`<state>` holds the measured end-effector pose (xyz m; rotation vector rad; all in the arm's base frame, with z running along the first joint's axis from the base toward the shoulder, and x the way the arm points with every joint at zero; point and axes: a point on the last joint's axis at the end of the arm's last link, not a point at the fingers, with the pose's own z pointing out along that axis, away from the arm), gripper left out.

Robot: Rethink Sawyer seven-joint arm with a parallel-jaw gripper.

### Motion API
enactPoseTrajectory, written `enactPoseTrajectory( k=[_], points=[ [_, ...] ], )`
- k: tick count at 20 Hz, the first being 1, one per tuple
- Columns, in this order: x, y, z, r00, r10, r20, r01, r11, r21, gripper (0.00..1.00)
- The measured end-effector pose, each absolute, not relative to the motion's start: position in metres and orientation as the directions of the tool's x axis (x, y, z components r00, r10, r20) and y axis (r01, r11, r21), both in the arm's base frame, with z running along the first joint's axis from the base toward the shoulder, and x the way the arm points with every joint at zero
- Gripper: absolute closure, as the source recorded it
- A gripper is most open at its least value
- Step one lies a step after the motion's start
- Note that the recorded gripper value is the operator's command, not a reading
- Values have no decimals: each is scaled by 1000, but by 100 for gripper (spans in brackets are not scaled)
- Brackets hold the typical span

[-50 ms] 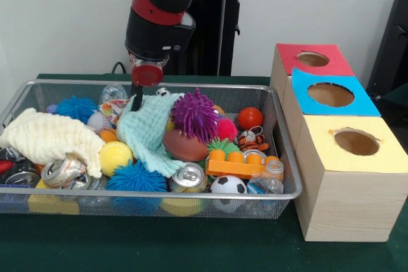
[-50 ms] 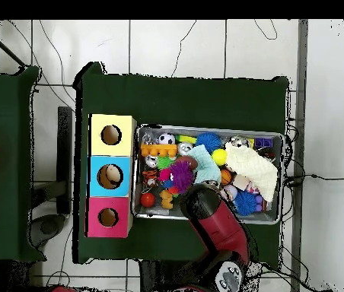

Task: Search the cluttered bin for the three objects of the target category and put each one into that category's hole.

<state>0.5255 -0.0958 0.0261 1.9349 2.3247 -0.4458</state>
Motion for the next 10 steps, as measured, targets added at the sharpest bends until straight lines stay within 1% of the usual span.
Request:
enactPoseTrajectory(
  k=[10],
  points=[
    [533,-94,36,-205,948,-244,972,167,-166,0]
  ],
)
